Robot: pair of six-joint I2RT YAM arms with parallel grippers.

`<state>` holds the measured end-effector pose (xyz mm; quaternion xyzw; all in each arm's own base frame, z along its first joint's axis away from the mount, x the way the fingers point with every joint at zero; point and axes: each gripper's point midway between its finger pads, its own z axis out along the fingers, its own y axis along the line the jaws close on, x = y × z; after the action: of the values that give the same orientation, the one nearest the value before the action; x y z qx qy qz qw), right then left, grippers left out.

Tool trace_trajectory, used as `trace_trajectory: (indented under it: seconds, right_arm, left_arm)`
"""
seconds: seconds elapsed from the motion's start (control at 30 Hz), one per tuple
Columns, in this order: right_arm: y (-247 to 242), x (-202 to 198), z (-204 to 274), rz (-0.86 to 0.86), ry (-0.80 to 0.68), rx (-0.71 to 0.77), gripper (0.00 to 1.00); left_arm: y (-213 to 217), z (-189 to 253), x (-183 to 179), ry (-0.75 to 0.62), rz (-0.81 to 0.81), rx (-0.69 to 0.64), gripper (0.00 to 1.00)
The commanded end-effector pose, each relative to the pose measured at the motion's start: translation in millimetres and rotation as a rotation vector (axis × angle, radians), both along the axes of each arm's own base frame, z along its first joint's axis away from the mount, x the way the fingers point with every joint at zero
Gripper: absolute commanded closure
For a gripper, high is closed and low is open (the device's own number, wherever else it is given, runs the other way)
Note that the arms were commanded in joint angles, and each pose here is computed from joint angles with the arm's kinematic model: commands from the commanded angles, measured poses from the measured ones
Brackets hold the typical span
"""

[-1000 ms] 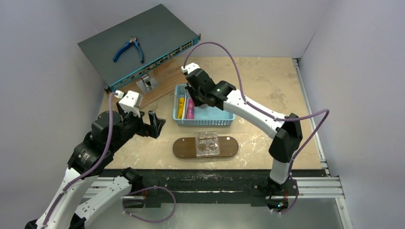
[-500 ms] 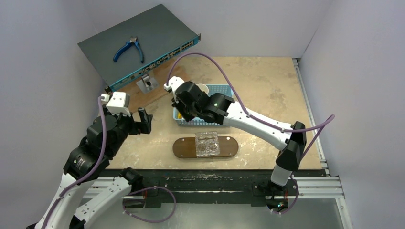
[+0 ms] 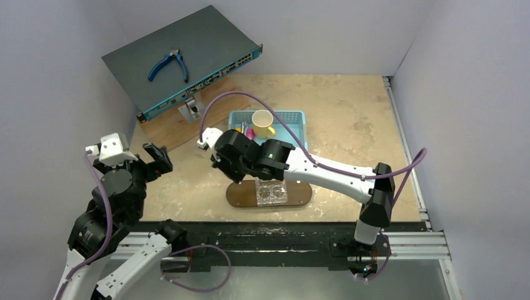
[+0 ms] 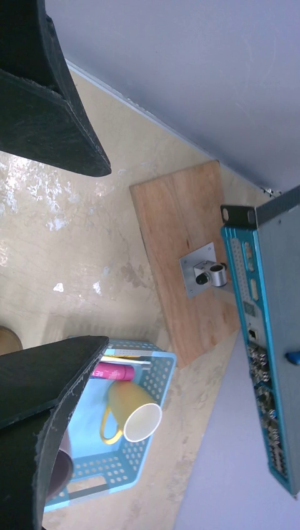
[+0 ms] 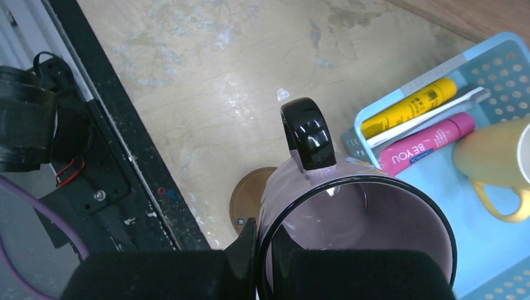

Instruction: Prepare toiletry sets of a toothbrush and toothpaste on the tray

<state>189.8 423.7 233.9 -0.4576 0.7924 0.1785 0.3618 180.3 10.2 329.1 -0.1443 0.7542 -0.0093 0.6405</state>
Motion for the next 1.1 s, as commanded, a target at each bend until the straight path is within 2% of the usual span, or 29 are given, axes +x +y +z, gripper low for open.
trace_trajectory:
  seconds: [0.0,0.3,0.6,1.07]
  right_arm:
    - [17.9,-8.6,-0.2,0.051,-0.019,0.032,1.00]
    - [33.0,-21.9,-38.2,0.090,0.017,-0.033,1.00]
    - [27.4,-24.9,-75.3,0.086,0.038,-0.098,1.00]
    - [28.5,-31.8,-97.0,0.100,0.076,-0.108,1.00]
  left_arm:
    - [23.1,1.1,-7.6,-0.038,0.132,-0.038,0.02]
    - [33.8,1.5,-13.5,-0.067,0.189,-0.068,0.02]
    - [32.9,1.0,-13.6,-0.063,0.184,-0.069,0.02]
    - [31.8,0.7,-12.9,-0.060,0.179,-0.067,0.03]
